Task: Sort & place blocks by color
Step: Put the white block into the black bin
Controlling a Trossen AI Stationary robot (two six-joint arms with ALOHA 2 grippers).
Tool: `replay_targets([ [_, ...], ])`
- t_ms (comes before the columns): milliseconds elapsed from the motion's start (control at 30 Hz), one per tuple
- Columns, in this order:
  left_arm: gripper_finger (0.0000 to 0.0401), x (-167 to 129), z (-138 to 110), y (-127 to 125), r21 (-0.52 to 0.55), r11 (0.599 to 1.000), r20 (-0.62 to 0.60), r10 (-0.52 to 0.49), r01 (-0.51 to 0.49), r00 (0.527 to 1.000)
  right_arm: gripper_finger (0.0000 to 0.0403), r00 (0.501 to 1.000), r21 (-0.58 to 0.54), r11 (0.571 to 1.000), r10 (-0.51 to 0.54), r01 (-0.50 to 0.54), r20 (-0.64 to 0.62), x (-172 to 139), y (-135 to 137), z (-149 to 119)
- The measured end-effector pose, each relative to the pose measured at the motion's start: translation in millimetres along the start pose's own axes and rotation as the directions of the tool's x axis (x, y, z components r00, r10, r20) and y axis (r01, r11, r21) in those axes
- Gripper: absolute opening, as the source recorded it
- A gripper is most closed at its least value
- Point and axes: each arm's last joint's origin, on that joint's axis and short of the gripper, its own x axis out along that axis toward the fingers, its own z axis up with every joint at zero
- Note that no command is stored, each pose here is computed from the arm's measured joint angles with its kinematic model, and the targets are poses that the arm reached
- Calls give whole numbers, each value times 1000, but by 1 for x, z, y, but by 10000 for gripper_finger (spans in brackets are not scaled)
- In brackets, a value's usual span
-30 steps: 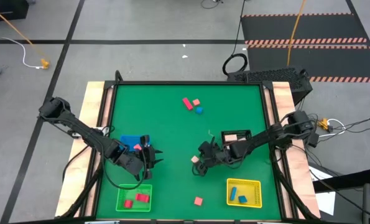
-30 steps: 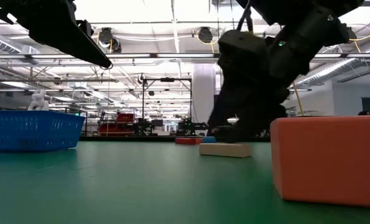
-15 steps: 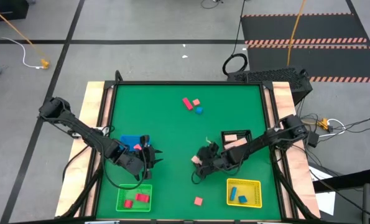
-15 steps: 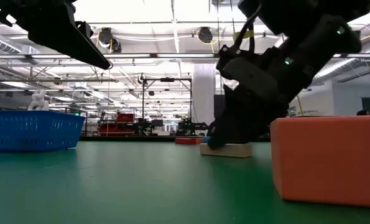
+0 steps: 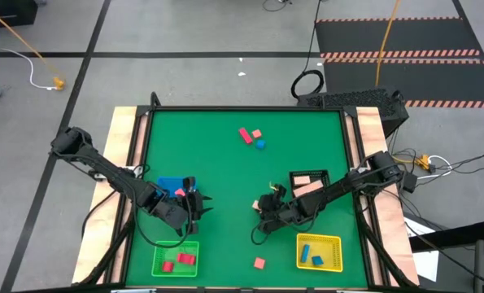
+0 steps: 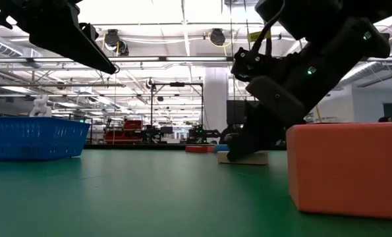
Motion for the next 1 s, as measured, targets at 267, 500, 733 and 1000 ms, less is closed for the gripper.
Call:
replay_targets([
  [267,145,0,0,0,0,1000,0,0,0,1000,110,999,44,998,36,-36,-1,-3,1,3],
  [500,145,0,0,0,0,1000,1,0,0,1000,110,996,42,997,55,-58,68,-34,-10,32],
  [733,145,0,0,0,-21,1000,1,1,-1,1000,110,998,12,998,-56,56,-8,-80,-46,46],
  [1000,145,0,0,0,-24,1000,1,1,-1,1000,114,985,86,986,-130,140,-115,-129,-79,42],
])
